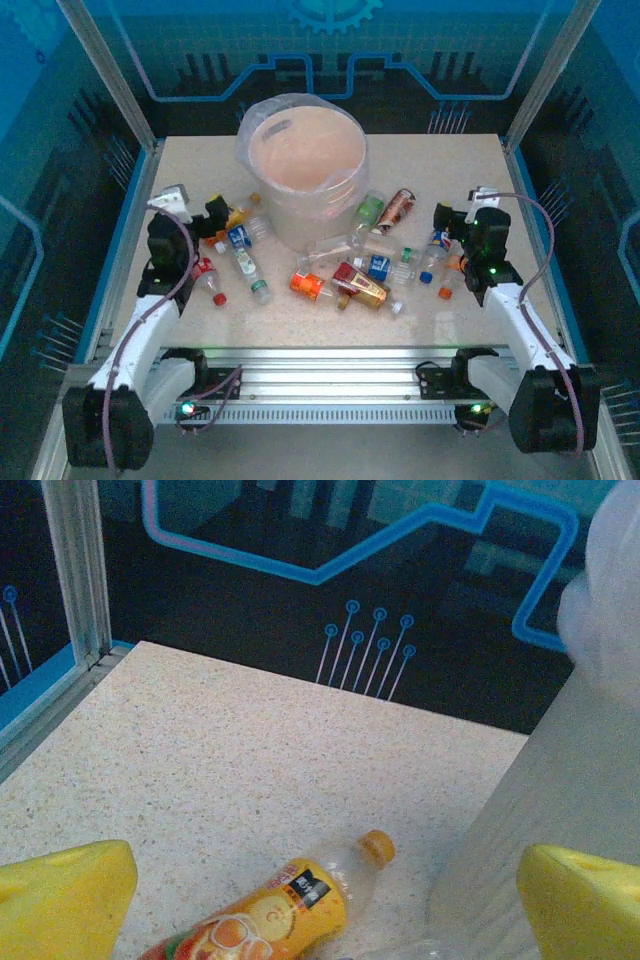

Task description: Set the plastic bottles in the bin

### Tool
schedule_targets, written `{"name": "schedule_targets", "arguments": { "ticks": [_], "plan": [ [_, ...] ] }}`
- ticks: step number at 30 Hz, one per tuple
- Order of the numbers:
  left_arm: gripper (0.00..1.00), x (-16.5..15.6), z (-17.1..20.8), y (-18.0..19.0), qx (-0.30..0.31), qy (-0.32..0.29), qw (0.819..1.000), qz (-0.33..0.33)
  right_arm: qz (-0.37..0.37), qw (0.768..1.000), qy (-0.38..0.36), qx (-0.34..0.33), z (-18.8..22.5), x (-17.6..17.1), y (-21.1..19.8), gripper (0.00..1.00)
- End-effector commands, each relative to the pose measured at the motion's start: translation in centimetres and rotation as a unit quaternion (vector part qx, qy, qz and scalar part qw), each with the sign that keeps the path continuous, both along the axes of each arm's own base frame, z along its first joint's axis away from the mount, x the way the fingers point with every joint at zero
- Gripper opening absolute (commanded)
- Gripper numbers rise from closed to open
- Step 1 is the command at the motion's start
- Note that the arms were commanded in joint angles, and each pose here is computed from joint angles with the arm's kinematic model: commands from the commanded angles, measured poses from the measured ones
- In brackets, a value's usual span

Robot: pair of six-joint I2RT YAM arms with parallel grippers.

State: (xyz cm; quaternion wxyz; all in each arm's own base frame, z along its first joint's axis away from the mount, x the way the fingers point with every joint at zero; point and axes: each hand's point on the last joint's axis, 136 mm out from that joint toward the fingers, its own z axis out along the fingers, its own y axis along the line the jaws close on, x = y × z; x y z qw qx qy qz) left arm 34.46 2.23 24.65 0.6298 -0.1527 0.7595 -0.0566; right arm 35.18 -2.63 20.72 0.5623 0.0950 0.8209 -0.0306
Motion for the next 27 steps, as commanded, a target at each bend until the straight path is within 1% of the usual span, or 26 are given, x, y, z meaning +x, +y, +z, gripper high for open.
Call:
{"name": "schedule_targets", "arguments": {
  "ticks": [1,4,7,10,13,19,22,27],
  "plan": [
    [0.99,-3.1,-2.5,1.6,-0.072,0.091,0.991,0.07,-0.049,0.996,0.068,0.027,-1.0,-2.1,-1.2,1.0],
    [0.99,-6.0,-4.0,3.1,-0.109,0.145,0.974,0.137,-0.053,0.994,0.089,0.035,-0.8,-2.8,-1.1,1.0],
    [0.99,-8.5,-5.4,4.0,-0.119,0.207,0.955,0.178,-0.053,0.992,0.104,0.042,-0.8,-3.2,-0.8,1.0],
    [0.99,-10.1,-6.7,5.1,-0.122,0.251,0.938,0.208,-0.048,0.991,0.113,0.045,-0.7,-3.3,-0.5,1.0],
    [0.99,-10.4,-8.4,5.8,-0.141,0.282,0.924,0.217,-0.048,0.99,0.122,0.043,-0.5,-3.3,-0.5,1.0],
    [0.99,-9.2,-12.2,6.6,-0.187,0.333,0.902,0.204,-0.052,0.99,0.127,0.035,0.1,-3.6,-0.6,1.0],
    [0.99,-9.1,-13.9,7.3,-0.194,0.358,0.889,0.21,-0.052,0.99,0.124,0.033,0.2,-3.8,-0.7,1.0],
    [0.99,-8.9,-16.0,8.2,-0.211,0.368,0.88,0.213,-0.052,0.991,0.119,0.031,0.4,-3.9,-0.6,1.0]
  ]
}}
